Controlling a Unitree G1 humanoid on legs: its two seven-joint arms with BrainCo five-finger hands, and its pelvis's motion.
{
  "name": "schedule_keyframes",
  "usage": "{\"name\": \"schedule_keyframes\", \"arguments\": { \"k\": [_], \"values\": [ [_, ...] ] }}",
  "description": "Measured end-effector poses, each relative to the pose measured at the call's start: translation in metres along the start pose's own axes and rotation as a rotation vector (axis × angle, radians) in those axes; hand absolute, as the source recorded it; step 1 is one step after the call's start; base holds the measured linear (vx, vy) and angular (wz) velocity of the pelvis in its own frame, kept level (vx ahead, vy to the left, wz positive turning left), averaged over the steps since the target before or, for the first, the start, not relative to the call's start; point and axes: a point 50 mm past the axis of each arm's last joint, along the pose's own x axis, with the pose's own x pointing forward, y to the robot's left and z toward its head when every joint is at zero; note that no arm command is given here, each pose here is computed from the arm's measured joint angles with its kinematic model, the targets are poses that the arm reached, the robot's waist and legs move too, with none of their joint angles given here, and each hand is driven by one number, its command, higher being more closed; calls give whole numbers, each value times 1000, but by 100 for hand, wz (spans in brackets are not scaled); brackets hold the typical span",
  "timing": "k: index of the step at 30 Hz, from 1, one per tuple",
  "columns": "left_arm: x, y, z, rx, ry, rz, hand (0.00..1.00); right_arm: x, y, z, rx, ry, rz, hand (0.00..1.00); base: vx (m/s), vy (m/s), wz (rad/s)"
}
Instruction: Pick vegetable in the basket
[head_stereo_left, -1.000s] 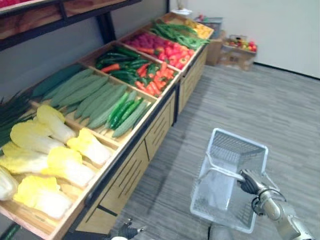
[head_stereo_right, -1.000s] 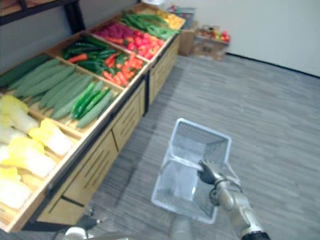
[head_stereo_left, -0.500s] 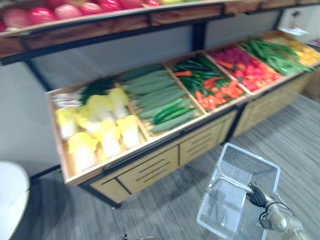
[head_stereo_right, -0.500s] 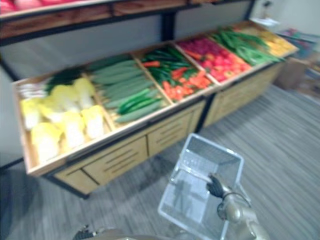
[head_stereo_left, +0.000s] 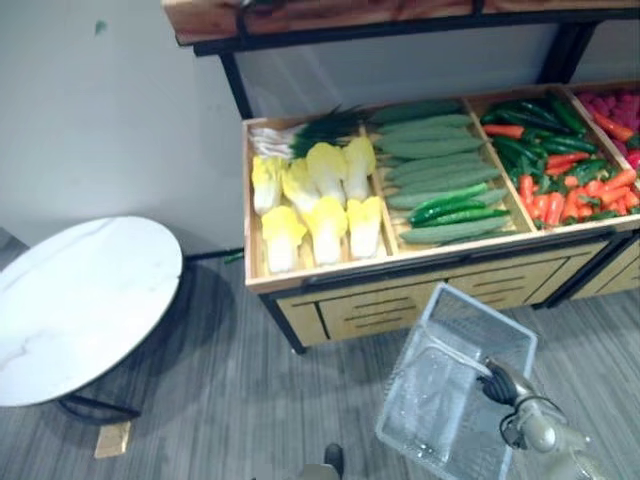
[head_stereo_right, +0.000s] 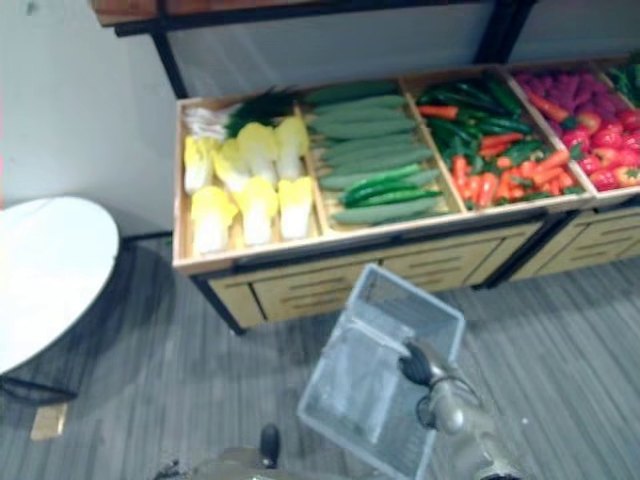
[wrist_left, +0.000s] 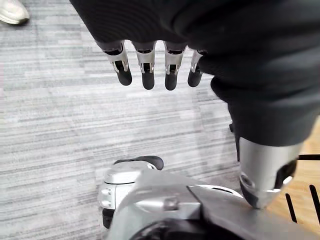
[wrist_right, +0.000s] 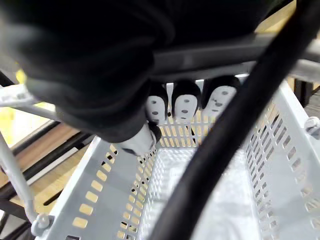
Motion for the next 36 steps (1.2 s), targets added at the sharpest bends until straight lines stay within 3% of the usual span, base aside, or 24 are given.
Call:
{"name": "schedule_keyframes", "arguments": {
  "k": [9, 13, 19, 25, 29, 33, 36],
  "values": [
    [4, 35, 9, 63, -26, 74, 0, 11, 3, 6, -26, -3, 29, 100, 131, 26, 6],
    [8, 25, 34, 49, -92, 54, 0, 6, 7, -9, 14, 64, 28, 100, 148, -175, 37],
    [7, 5, 34, -4, -93, 11, 0, -24, 36, -72, 232, 389, 62, 100, 149, -291, 49],
    [6, 11, 28, -116, -70, 44, 0, -82, 67, -133, 530, 809, 43, 100, 81, -140, 29],
    [6, 23, 24, -206, -56, 106, 0, -115, 85, -147, 657, 980, 7, 100, -34, -4, 9],
    [0, 39, 46, -291, -186, 226, 0, -137, 103, -148, 770, 1081, -69, 100, -77, 34, 0],
    [-22, 59, 89, -364, -448, 376, 0, -149, 124, -137, 853, 1129, -111, 100, -141, 42, -8]
  ]
}}
